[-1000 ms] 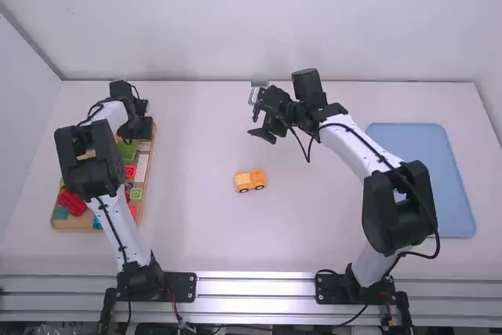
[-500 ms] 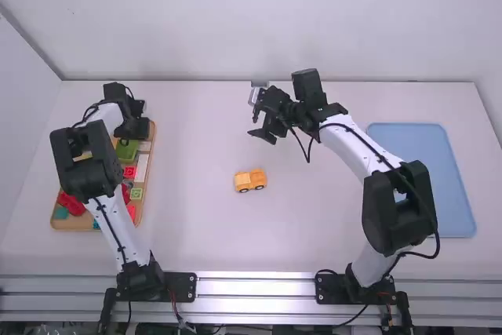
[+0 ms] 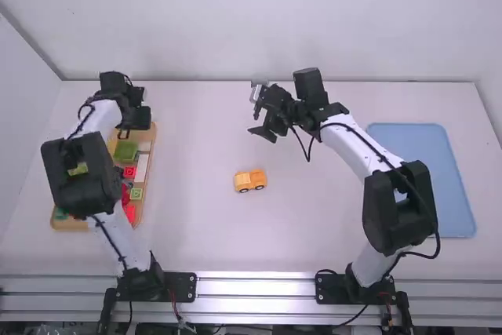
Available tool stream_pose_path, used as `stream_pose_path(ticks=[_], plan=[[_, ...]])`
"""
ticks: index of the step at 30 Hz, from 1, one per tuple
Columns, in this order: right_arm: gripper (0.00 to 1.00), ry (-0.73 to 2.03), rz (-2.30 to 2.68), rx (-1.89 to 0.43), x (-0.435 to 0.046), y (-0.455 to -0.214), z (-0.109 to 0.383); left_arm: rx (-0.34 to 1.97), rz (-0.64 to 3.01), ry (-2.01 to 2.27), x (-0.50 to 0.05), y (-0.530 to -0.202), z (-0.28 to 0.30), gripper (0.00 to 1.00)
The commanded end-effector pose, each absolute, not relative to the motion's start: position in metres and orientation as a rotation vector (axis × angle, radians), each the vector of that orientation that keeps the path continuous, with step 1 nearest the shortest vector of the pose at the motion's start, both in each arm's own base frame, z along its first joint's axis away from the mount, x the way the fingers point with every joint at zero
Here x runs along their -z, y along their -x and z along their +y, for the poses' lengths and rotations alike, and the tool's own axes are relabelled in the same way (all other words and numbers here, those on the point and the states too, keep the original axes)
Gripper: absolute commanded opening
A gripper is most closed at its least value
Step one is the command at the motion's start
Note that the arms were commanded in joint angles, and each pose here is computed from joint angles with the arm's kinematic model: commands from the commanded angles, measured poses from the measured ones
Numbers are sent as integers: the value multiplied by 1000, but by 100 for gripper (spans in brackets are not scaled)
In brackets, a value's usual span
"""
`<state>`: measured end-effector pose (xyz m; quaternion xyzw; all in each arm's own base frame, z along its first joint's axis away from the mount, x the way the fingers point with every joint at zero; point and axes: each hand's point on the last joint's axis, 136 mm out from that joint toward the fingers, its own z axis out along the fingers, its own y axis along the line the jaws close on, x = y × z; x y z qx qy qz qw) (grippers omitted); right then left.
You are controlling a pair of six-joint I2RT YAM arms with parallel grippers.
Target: Assemble lego blocks to make yellow taxi
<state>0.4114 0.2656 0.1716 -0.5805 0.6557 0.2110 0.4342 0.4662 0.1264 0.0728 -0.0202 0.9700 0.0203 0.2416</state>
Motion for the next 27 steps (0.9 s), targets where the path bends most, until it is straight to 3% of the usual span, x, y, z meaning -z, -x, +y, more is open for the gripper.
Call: stream_pose_path(ticks=[1, 8, 11, 13, 19, 27], plan=[[99, 1393, 1677, -617, -167, -410, 265, -25, 2469, -112, -145, -464, 81, 12], [99, 1316, 1492, -1013, -166, -400, 270, 258, 2037, -712, -182, -412, -67, 22], [99, 1330, 1248, -1293, -184, -380, 265, 426, 1833, -878, -183, -383, -116, 22], [99, 1354, 1131, -1392, -194, -370, 259, 523, 1740, -920, -185, -370, -134, 22], [98, 1356, 1138, -1429, -199, -371, 265, 766, 1583, -952, -189, -349, -159, 21], [95, 1409, 1094, -1470, -199, -353, 289, 891, 1499, -967, -187, -350, -171, 21]])
